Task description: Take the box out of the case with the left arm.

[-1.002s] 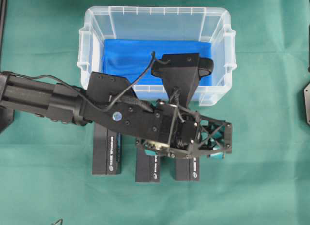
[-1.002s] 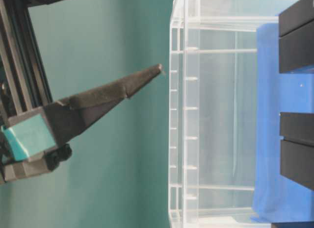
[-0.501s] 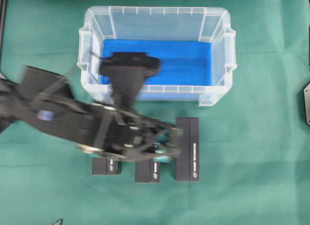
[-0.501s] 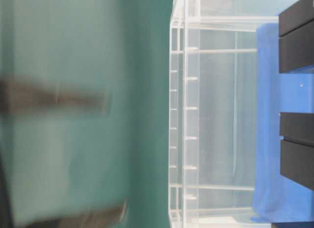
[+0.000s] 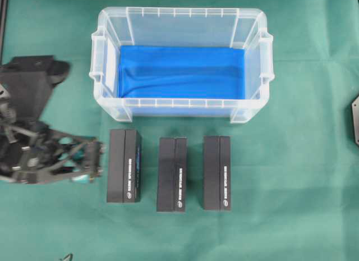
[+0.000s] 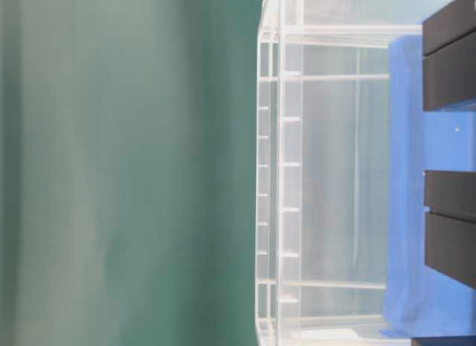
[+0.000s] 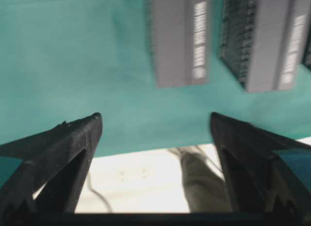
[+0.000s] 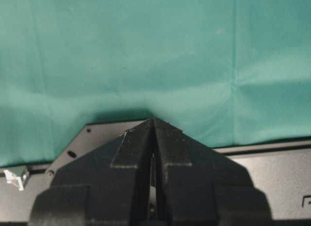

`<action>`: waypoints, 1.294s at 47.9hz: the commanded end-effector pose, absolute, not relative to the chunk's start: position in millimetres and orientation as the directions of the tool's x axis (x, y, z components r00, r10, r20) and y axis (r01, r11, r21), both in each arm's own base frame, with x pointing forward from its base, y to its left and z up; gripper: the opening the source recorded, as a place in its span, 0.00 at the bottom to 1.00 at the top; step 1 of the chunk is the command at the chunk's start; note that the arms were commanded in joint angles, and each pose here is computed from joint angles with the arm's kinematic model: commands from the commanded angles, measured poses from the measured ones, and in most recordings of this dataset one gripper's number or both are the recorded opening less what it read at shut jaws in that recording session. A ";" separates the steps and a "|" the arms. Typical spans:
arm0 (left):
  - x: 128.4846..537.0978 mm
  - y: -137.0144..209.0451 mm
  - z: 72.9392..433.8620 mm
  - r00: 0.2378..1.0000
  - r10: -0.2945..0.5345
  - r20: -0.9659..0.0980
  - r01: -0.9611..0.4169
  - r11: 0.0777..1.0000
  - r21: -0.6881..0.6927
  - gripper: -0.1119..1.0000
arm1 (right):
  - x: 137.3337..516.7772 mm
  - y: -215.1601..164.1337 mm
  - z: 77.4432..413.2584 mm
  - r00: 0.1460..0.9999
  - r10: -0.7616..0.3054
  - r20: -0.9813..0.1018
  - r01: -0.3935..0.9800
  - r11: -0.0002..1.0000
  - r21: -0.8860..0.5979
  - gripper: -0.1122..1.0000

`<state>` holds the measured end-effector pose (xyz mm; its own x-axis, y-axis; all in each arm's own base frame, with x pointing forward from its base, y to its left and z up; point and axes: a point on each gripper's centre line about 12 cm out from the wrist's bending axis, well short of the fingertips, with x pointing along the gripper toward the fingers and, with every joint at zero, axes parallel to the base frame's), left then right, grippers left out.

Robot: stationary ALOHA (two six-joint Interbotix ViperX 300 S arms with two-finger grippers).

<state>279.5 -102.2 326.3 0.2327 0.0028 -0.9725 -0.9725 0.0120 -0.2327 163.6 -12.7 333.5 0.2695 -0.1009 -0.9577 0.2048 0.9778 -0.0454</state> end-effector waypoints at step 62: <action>221.7 19.5 330.5 0.236 0.102 -0.966 -0.968 -0.059 -0.243 0.89 | 165.4 -13.4 336.4 0.278 -0.104 -0.955 0.208 0.977 -0.046 0.11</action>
